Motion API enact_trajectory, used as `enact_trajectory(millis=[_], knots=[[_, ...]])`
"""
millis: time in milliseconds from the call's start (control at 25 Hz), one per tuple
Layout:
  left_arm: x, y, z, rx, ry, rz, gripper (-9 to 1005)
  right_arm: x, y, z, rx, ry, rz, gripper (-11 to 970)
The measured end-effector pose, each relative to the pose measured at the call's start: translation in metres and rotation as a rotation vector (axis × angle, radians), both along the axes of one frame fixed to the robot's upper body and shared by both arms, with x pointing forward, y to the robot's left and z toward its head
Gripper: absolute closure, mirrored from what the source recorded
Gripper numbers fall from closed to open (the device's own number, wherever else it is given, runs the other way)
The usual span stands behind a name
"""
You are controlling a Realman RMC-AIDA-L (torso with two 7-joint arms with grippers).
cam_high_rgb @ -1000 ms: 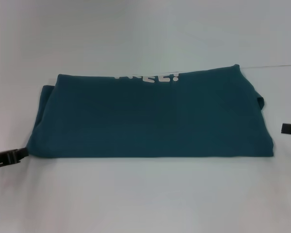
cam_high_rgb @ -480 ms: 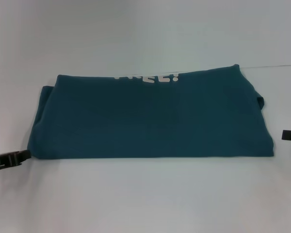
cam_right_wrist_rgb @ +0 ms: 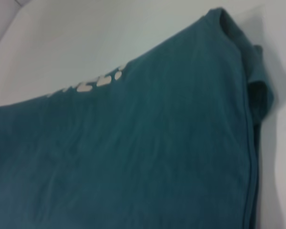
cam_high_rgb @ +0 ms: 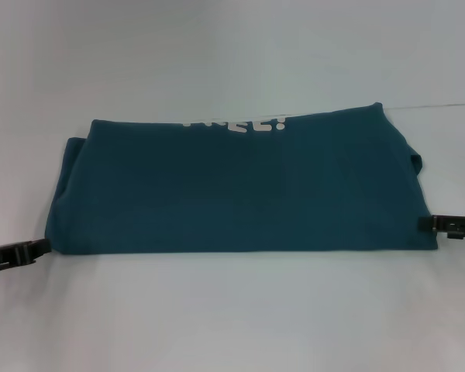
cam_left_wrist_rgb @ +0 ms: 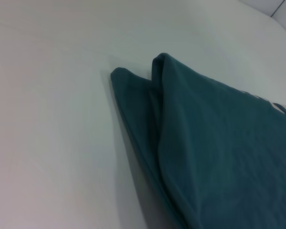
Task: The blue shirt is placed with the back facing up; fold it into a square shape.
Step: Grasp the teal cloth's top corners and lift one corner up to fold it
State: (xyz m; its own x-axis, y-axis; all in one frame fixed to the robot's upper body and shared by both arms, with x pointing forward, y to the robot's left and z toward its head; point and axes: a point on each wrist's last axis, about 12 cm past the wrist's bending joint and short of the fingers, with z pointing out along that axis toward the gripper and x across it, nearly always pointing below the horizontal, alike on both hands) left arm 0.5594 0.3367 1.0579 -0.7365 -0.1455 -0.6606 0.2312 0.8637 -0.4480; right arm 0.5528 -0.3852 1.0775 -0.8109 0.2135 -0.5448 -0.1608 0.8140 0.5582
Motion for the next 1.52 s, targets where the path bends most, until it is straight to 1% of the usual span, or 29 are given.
enact_trajectory(millis=[400, 560, 800, 1040, 1240, 1520], knots=[[0.001, -0.001, 0.0, 0.001, -0.003, -0.003, 996, 0.01, 0.012, -0.008, -0.029, 0.008, -0.003, 77], [0.001, -0.001, 0.0, 0.002, -0.003, -0.004, 996, 0.012, 0.017, -0.01, -0.033, 0.012, 0.006, 83], [0.001, -0.001, 0.0, 0.002, -0.003, -0.004, 997, 0.012, 0.017, -0.01, -0.022, 0.017, 0.003, 92], [0.001, 0.0, 0.001, 0.004, -0.005, -0.003, 997, 0.009, 0.012, -0.009, -0.02, 0.027, -0.007, 284], [0.001, 0.0, 0.001, 0.005, -0.005, -0.003, 997, 0.008, 0.009, -0.009, -0.022, 0.027, -0.019, 538], [-0.001, 0.0, -0.001, 0.002, 0.0, -0.003, 996, 0.008, 0.009, -0.011, -0.027, 0.022, -0.025, 777]])
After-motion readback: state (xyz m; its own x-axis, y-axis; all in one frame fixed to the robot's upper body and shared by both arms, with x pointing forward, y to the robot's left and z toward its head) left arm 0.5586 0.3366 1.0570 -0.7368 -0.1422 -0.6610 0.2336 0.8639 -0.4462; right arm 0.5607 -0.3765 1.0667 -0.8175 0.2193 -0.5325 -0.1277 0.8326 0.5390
